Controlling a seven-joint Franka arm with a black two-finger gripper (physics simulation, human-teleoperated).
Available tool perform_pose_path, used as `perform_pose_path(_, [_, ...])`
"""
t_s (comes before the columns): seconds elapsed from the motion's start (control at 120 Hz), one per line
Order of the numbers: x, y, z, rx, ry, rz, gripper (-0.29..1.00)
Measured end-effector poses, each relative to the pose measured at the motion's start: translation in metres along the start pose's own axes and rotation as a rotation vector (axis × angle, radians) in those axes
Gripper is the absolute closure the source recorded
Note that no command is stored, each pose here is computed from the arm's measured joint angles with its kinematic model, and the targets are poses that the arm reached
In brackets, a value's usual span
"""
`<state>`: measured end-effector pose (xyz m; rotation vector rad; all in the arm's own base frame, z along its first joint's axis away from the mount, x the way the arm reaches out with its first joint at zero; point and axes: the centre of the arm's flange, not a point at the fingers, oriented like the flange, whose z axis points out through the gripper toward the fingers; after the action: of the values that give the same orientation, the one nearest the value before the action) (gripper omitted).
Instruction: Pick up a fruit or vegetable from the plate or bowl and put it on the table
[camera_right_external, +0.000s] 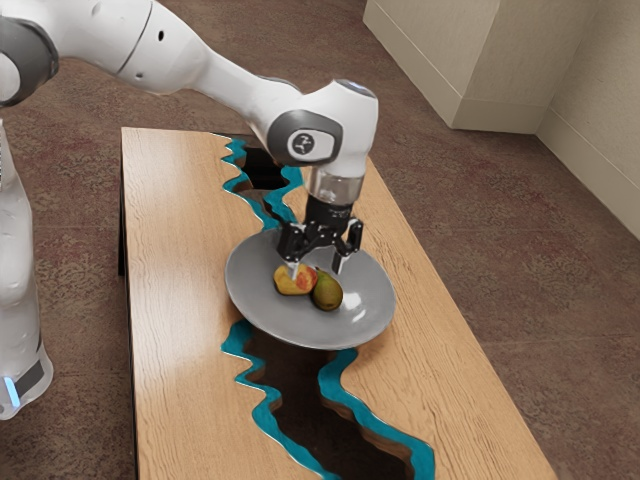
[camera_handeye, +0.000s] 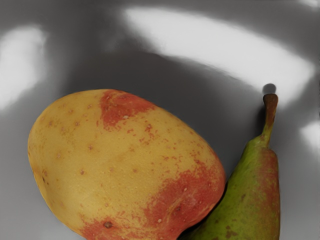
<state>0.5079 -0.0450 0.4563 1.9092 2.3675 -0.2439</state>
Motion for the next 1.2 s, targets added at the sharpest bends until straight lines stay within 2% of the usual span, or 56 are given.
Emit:
perform_pose_path(0.217, [0.0,0.035,0.008,-0.016,-0.013,-0.006,0.0])
perform_pose_path(0.3, [-0.001,0.041,0.017,-0.01,-0.015,-0.007,-0.07])
perform_pose_path(0.367, [-0.006,0.042,0.024,-0.007,-0.015,0.003,0.0])
perform_pose_path(0.733, [-0.008,0.052,0.047,-0.003,-0.024,0.004,0.0])
perform_pose_path(0.883, [-0.011,0.051,0.044,-0.008,-0.026,0.003,0.27])
perform_pose_path(1.033, [-0.015,0.045,0.021,-0.049,-0.029,0.016,0.49])
perform_pose_path(1.075, [-0.019,0.042,0.013,-0.065,-0.026,0.025,0.5])
perform_pose_path(1.133, [-0.027,0.044,-0.004,-0.107,-0.001,0.049,0.46])
perform_pose_path(1.2, [-0.033,0.045,-0.009,-0.128,0.021,0.065,0.42])
